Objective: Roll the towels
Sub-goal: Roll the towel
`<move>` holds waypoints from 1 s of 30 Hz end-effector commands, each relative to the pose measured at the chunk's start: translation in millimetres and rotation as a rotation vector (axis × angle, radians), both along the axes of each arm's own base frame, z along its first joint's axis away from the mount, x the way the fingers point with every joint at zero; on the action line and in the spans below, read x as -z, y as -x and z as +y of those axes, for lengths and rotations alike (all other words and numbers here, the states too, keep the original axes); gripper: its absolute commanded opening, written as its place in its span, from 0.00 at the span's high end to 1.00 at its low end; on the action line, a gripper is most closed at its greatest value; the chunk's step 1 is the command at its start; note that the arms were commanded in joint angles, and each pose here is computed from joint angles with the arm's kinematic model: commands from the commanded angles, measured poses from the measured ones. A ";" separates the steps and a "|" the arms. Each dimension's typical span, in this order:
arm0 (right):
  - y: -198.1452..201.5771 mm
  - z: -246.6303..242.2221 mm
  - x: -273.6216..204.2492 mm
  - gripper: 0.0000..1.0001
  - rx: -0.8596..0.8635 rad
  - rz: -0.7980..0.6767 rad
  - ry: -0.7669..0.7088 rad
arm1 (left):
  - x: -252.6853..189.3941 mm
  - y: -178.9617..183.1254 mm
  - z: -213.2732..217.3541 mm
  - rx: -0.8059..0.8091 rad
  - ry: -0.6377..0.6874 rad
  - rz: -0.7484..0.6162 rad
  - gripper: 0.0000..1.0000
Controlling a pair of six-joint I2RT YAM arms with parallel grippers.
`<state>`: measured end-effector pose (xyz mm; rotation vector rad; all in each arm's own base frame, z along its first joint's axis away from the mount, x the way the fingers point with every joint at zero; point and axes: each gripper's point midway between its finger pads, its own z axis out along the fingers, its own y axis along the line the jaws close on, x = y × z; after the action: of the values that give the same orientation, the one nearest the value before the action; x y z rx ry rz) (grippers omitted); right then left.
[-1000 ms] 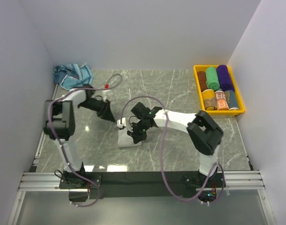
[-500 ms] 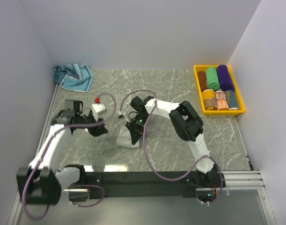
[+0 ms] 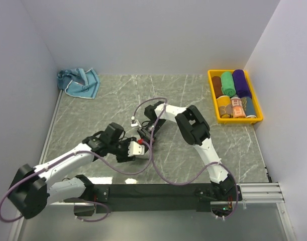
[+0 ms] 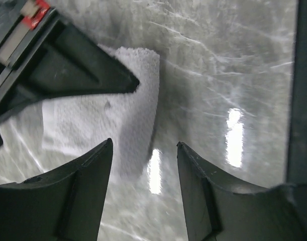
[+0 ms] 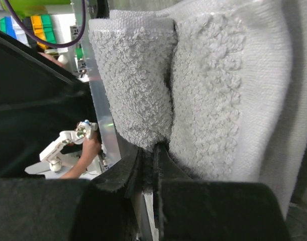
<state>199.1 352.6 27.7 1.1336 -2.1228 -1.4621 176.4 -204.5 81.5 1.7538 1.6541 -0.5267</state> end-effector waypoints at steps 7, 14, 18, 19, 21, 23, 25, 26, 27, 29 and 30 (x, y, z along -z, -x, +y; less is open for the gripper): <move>-12.0 -22.5 41.5 1.00 -0.043 -0.083 0.118 | 48.0 -34.3 -6.0 0.110 -0.160 -0.156 0.45; -40.3 -33.9 7.4 0.68 -0.002 -0.168 0.105 | 60.5 -2.8 -1.3 0.159 -0.243 0.111 0.94; -87.8 -49.6 -27.8 0.51 0.101 -0.266 0.100 | 47.4 15.2 -11.2 0.159 -0.214 0.279 0.99; -105.6 -61.8 -36.5 0.49 0.153 -0.290 0.100 | 47.5 25.7 -7.0 0.161 -0.234 0.342 0.99; -128.3 -74.5 -60.6 0.48 0.226 -0.368 0.093 | 46.0 34.4 -9.5 0.150 -0.228 0.426 0.99; -156.7 -95.3 -97.1 0.48 0.337 -0.495 0.025 | 45.9 34.8 -9.6 0.123 -0.239 0.514 0.99; -151.5 -125.0 -95.4 0.48 0.457 -0.463 0.034 | 43.4 25.1 -16.1 0.080 -0.221 0.594 0.99; -145.0 -134.8 -103.8 0.48 0.484 -0.532 0.019 | 42.9 25.5 -15.2 0.064 -0.233 0.640 0.99; -144.3 -145.9 -103.3 0.48 0.493 -0.585 0.049 | 43.5 15.1 -22.8 0.030 -0.230 0.681 0.99; -141.8 -162.0 -123.1 0.51 0.524 -0.703 0.040 | 45.3 3.4 -23.5 -0.016 -0.235 0.742 0.99; -130.3 -170.6 -113.7 0.52 0.532 -0.698 0.062 | 48.6 -4.5 -26.8 -0.045 -0.257 0.796 0.99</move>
<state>332.1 181.0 127.3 1.0547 -2.9997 -1.3432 189.9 -235.7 37.4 1.8893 2.1294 -0.9822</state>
